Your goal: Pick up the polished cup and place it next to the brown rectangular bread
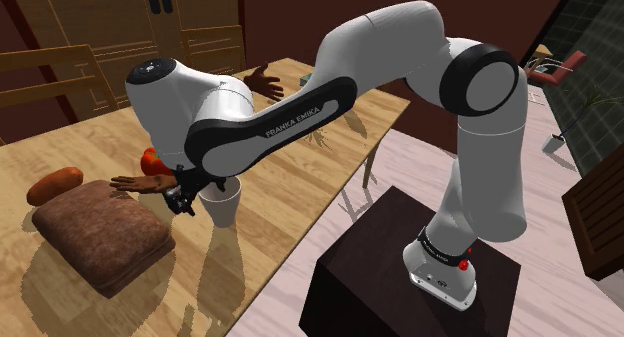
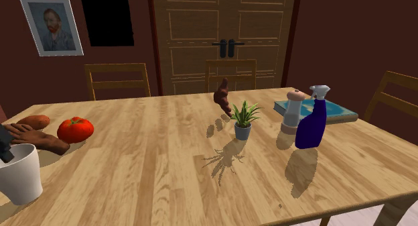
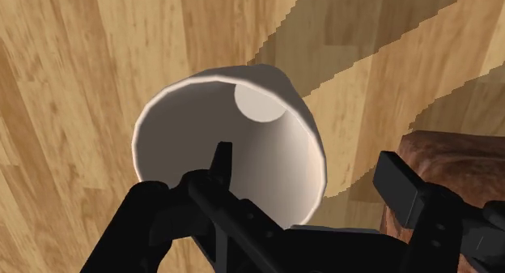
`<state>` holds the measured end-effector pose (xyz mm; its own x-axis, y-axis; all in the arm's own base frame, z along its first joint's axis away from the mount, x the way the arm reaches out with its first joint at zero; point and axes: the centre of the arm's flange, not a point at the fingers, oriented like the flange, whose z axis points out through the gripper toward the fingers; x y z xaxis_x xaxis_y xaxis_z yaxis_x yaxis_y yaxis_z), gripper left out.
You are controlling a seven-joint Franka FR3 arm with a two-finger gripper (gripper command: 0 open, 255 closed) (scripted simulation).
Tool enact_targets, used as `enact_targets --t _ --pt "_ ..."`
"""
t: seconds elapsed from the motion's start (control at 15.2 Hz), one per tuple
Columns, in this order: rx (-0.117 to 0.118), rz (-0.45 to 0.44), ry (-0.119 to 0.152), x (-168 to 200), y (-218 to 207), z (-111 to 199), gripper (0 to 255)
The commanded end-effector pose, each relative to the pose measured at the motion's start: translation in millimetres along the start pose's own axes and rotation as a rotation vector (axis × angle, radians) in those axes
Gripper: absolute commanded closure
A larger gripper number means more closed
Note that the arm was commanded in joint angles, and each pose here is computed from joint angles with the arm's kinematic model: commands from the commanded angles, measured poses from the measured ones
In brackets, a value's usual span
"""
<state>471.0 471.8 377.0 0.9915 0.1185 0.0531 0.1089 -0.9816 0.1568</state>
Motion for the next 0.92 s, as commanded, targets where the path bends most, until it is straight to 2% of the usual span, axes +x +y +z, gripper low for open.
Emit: enact_targets --t 0.0,0.07,0.33,0.86 --pt "0.0 0.0 0.0 0 0 0 0" --pt "0.0 0.0 0.0 0 0 0 0" --pt "0.0 0.0 0.0 0 0 -50 0" --pt "0.0 0.0 0.0 0 0 -50 0"
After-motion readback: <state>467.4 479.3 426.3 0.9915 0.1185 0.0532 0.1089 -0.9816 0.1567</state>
